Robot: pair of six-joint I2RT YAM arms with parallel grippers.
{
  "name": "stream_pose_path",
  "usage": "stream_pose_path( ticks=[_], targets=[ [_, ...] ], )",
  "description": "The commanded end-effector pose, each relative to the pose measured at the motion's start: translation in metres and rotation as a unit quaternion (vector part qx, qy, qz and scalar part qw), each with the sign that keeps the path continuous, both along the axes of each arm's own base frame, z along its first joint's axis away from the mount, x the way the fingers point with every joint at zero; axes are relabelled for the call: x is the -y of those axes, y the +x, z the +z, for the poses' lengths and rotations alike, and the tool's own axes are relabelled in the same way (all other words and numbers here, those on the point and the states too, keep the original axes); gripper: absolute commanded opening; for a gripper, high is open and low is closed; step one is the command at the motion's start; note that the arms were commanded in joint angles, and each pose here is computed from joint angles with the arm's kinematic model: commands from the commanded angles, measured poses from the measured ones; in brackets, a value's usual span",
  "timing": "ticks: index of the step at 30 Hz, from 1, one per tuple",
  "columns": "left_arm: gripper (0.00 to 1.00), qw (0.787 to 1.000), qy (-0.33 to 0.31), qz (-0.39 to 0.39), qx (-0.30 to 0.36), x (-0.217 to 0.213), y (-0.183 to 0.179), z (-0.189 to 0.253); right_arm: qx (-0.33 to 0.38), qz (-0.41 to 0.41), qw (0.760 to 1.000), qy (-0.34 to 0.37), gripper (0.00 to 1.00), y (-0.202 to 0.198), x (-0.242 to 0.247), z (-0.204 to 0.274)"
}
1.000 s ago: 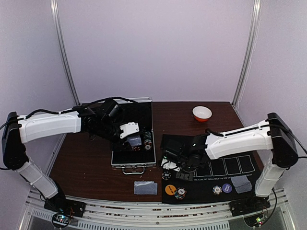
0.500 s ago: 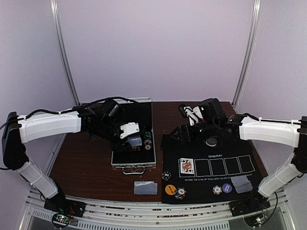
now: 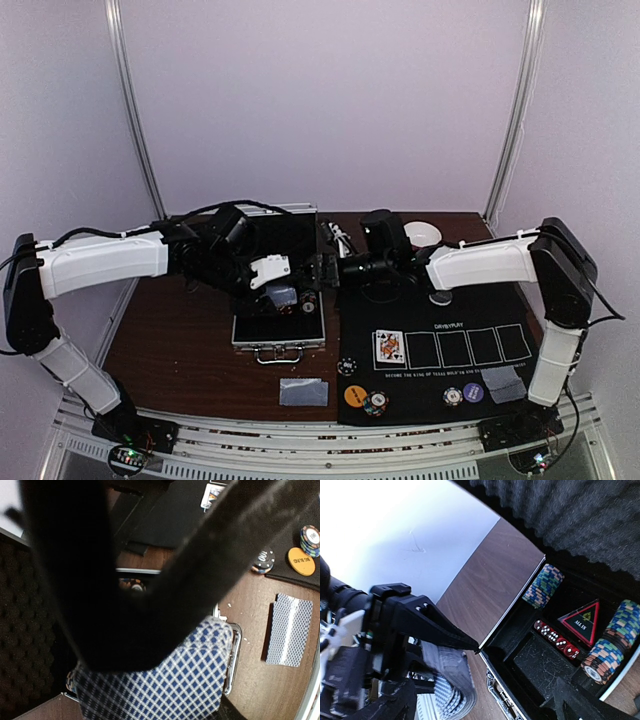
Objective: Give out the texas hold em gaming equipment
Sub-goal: Pick up the poker card from the face-down deck piles.
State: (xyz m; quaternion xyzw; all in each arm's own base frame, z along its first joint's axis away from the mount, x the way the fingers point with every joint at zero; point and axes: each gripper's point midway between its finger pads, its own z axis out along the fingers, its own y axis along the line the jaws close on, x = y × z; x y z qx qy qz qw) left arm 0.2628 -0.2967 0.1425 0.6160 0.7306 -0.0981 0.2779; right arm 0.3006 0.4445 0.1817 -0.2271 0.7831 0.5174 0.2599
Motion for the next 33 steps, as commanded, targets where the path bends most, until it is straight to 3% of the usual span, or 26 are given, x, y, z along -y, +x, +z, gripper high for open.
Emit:
stream_pose_path(
  ticks=[1,12,22,30,33],
  targets=[
    [0.5,0.999,-0.035,0.003,0.022,0.011,0.012,0.024,0.013,0.054,0.998,0.038,0.96,-0.015,-0.025,0.016],
    [0.49,0.999,-0.042,-0.002,0.019,0.015,0.012,0.027,0.008,0.066,0.998,0.02,0.91,-0.013,-0.045,-0.009],
    [0.49,0.999,-0.028,0.004,0.022,0.01,0.013,0.023,0.028,0.033,0.998,-0.039,0.63,0.002,-0.025,-0.014],
    [0.49,1.0,-0.02,0.007,0.021,0.008,0.015,0.017,0.029,0.028,0.996,-0.078,0.53,-0.001,-0.01,-0.018],
    [0.49,1.0,-0.017,0.009,0.021,0.008,0.015,0.016,0.03,0.036,0.996,-0.08,0.41,-0.004,-0.01,-0.014]
  ],
)
